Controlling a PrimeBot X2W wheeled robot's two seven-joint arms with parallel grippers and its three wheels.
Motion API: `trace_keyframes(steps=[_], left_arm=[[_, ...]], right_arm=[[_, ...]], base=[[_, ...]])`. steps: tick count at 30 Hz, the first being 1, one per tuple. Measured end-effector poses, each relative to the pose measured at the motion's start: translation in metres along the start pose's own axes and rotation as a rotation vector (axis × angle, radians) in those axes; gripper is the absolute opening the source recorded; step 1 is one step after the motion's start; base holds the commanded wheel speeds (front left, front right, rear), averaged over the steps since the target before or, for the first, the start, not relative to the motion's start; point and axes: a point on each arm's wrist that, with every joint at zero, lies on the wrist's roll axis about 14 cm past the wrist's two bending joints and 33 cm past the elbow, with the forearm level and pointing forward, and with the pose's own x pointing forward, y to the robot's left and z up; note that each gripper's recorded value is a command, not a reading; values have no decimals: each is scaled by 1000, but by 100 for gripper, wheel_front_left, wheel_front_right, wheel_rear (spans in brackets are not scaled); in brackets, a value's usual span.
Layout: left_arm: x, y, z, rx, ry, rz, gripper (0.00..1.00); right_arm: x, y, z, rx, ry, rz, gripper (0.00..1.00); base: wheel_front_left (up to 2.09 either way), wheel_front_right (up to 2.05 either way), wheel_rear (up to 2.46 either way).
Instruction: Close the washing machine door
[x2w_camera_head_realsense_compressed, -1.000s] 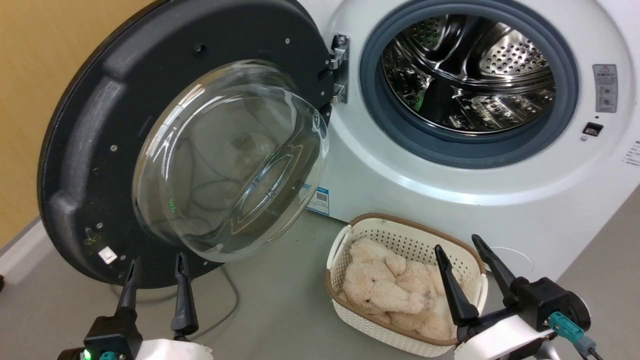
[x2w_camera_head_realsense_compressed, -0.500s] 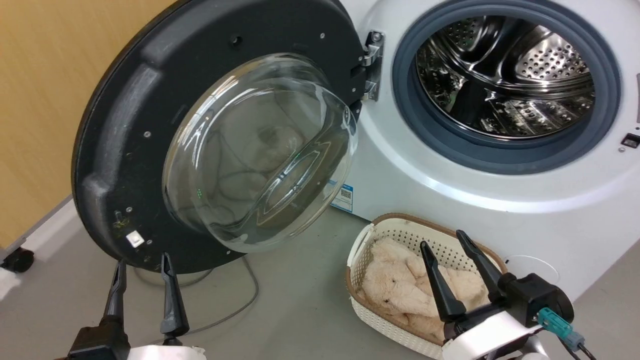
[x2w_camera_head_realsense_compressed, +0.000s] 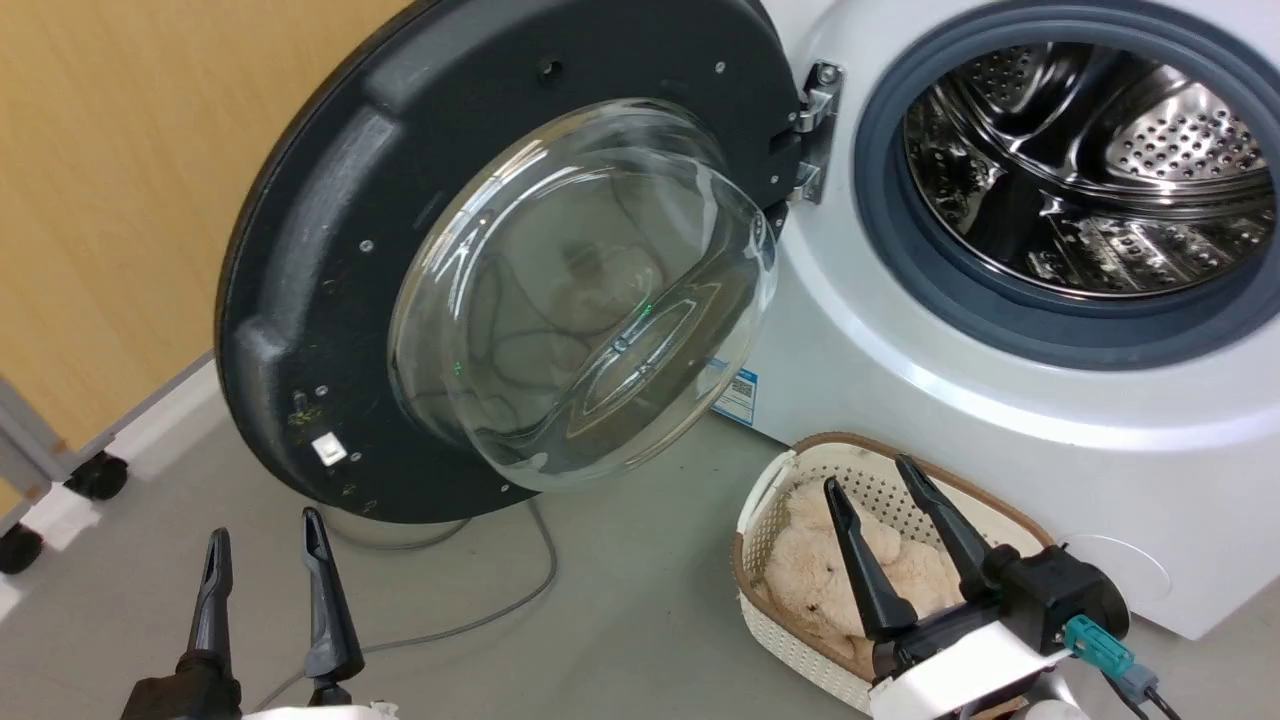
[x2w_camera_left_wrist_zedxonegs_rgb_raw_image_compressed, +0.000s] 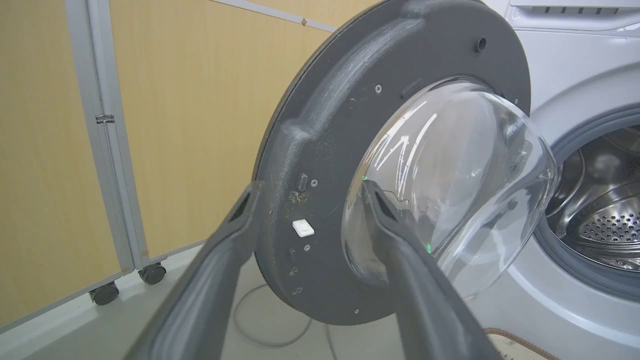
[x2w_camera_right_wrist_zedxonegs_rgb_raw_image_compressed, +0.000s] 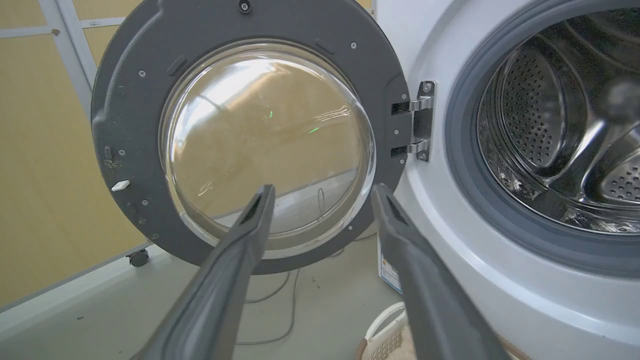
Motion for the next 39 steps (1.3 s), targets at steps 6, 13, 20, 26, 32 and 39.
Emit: trace_keyframes(steps=[6,13,20,26,32,39], left_arm=[[-4,8,1,4,-6,25,100],[-4,8,1,2,-4,26,100],[-1,12,6,-1,-21,19,0],[22,35,35,-16,-121,58,0],[65,64,74,19,-237,41,0],[130,112,98,-187,-209,113,0]], right_arm=[[3,6,1,5,-9,20,100],[4,6,3,7,-16,18,100],[5,5,3,12,-20,15,100],[5,-2,4,12,-31,-2,100],[1,-18,1,-3,-31,-38,100],[-7,-34,5,-17,-47,-84,100]], base=[[0,0,0],[0,0,0],[0,0,0],[0,0,0],[0,0,0],[0,0,0]])
